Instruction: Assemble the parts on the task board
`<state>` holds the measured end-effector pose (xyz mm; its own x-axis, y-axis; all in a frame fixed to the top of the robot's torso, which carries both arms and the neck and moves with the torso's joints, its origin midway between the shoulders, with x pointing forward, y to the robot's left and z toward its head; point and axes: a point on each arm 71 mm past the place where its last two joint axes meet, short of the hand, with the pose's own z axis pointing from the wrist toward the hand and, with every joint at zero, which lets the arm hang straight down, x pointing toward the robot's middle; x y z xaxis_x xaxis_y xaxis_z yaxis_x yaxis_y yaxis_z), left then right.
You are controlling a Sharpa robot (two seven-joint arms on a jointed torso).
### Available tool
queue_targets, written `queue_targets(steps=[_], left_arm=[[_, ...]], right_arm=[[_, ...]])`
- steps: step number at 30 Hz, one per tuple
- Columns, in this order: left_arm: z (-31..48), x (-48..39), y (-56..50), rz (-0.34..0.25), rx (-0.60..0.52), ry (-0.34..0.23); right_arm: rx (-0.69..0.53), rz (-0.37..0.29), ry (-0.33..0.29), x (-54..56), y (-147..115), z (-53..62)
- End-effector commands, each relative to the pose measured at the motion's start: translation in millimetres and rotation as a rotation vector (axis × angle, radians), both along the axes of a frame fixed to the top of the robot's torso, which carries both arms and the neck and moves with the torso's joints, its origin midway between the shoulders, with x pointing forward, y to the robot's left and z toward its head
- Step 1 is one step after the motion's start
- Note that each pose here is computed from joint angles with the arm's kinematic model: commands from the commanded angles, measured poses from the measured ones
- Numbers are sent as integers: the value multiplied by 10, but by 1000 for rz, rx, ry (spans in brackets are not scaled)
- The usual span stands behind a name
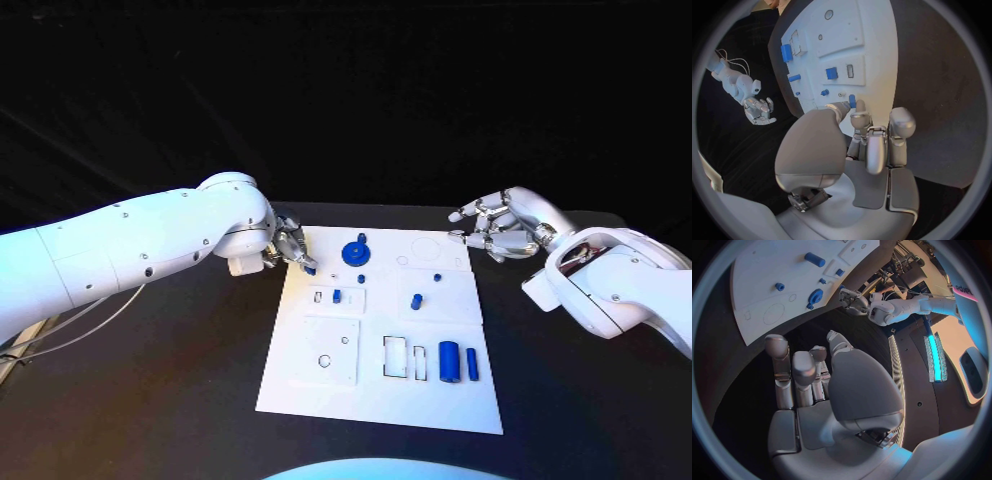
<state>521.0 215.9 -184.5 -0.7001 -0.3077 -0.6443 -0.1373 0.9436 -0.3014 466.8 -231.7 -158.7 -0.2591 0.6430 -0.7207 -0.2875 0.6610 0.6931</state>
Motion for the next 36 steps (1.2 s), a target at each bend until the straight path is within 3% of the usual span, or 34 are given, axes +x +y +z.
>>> queue_targets(steps=[1, 10, 17, 36], left_arm=[[5, -56, -34, 10, -47, -40], [-63, -192, -80, -40, -24, -85], [-155, -264, -123, -63, -5, -78], [-245, -309, -150, -106, 52, -47]], right_arm=[[2, 7, -7, -4, 3, -3], [4, 6, -5, -7, 1, -13], [5, 6, -3, -9, 1, -21], [6, 8, -1, -12, 2, -29]])
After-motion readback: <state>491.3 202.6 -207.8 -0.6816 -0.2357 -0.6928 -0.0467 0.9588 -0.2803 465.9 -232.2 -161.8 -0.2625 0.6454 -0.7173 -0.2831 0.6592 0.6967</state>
